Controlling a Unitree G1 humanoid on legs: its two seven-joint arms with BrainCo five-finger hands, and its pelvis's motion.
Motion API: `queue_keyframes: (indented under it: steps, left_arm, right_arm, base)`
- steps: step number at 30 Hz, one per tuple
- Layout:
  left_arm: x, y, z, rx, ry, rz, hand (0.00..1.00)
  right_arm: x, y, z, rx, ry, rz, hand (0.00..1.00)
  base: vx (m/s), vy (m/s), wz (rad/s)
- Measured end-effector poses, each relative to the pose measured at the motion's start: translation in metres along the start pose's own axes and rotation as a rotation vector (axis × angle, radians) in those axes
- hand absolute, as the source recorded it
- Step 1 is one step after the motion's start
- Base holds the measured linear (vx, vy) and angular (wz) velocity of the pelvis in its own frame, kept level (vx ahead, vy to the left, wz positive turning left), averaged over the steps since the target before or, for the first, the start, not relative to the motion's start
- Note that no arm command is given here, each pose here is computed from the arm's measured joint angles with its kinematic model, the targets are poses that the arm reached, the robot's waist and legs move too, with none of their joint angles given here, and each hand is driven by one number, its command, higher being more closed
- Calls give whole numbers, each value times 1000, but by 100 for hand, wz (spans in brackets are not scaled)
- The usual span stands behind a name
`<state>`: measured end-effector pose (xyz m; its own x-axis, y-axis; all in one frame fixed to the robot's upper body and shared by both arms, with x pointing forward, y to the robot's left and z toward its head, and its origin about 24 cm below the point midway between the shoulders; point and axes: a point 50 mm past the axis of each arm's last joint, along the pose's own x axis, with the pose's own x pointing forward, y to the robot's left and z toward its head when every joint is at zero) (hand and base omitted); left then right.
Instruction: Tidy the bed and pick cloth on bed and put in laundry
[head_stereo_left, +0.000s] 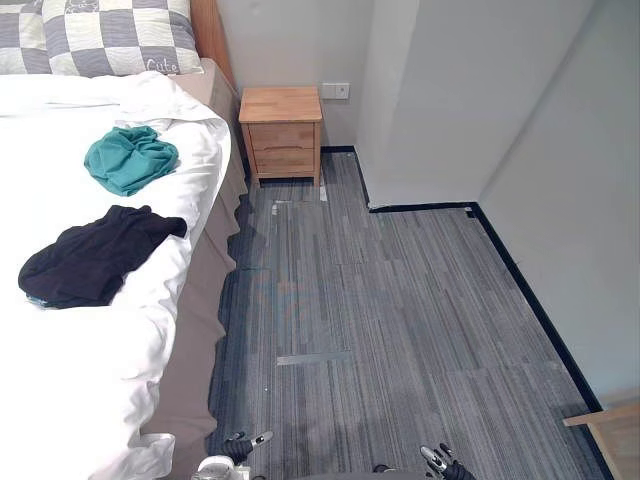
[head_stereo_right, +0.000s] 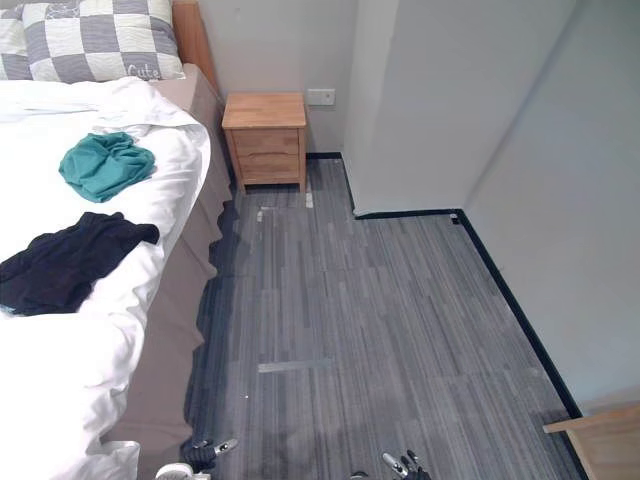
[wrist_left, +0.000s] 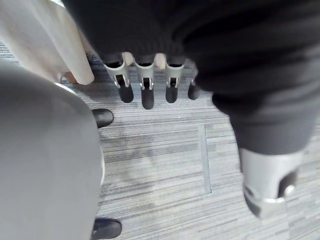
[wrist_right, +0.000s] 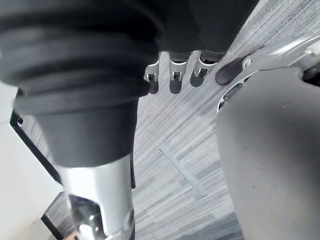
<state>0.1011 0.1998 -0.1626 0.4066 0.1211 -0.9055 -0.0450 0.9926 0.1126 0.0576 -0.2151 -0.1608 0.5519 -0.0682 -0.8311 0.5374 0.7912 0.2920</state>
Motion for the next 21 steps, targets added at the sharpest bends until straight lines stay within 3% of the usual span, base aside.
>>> queue_keyframes:
  steps: [9, 15, 21]
  left_arm:
    - [0, 0, -2, -12, 4, 1, 0]
    - [-2, 10, -9, -124, 7, 36, 0]
    - [-11, 34, -31, -232, 29, 121, 0]
  right_arm:
    - [0, -1, 0, 0, 3, -16, 0]
    - [-3, -12, -6, -21, 49, -148, 0]
    - [9, 0, 20, -308, 12, -166, 0]
  base:
    - [0, 0, 0]
    - [-12, 2, -2]
    - [-13, -28, -35]
